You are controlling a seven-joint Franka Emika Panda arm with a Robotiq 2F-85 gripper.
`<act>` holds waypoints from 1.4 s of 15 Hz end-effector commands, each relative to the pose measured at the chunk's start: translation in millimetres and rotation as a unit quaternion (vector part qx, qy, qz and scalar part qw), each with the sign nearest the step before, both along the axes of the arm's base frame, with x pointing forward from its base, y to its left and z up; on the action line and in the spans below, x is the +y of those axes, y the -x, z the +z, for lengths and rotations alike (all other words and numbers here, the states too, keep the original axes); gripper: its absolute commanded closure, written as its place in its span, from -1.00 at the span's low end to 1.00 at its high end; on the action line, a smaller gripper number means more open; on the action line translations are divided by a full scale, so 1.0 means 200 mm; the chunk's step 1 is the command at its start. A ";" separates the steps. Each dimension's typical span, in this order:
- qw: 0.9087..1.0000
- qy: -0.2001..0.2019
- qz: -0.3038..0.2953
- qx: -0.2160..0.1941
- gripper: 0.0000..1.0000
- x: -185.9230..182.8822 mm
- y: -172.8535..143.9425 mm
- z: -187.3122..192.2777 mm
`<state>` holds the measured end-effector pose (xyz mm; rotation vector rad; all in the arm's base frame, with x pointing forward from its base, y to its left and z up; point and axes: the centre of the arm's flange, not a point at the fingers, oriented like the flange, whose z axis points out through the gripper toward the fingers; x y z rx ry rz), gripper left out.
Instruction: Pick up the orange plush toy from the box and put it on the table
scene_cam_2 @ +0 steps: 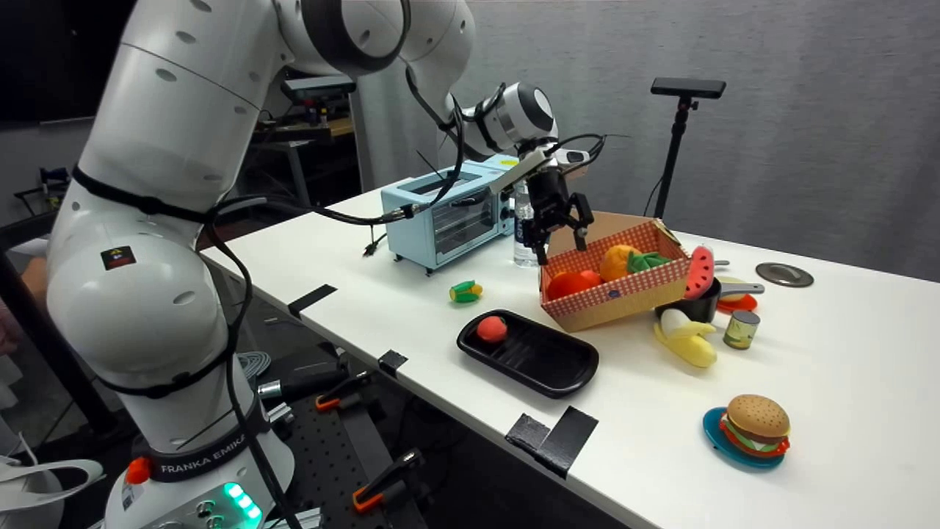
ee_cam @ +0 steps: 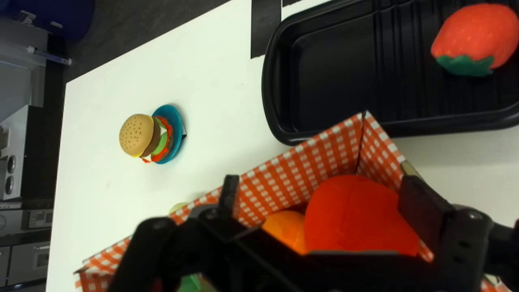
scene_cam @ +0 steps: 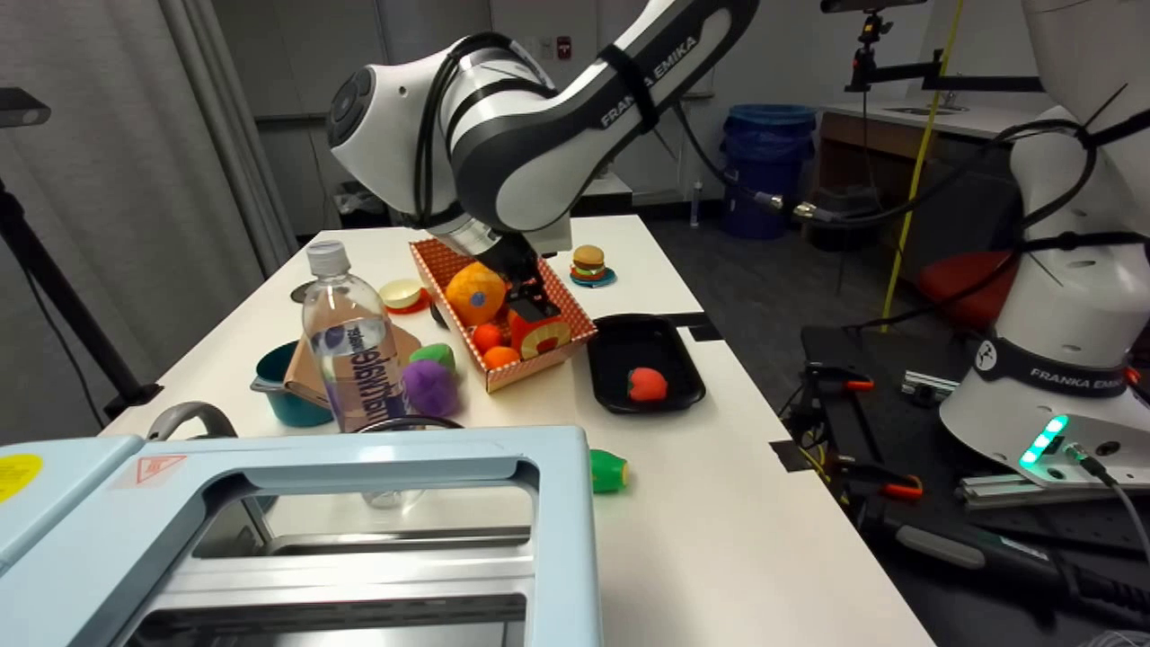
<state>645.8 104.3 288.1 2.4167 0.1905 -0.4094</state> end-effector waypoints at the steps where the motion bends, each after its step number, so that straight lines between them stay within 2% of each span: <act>1: 1.000 0.010 -0.007 0.001 -1.00 0.08 -0.41 -0.06; 6: 0.999 -0.008 -0.042 -0.006 -1.00 0.09 -0.61 -0.17; 9: 0.996 -0.035 -0.078 -0.006 -1.00 0.04 -0.69 -0.24; 12: 0.992 -0.048 -0.117 0.004 -1.00 0.04 -0.74 -0.29; 16: 0.985 -0.045 -0.163 0.016 -1.00 -0.01 -0.77 -0.30; 17: 0.983 -0.047 -0.175 0.014 -0.50 -0.03 -0.78 -0.29; 18: 0.982 -0.048 -0.184 0.015 -0.47 -0.04 -0.78 -0.29; 21: 0.975 -0.051 -0.216 0.005 -0.01 -0.04 -0.79 -0.28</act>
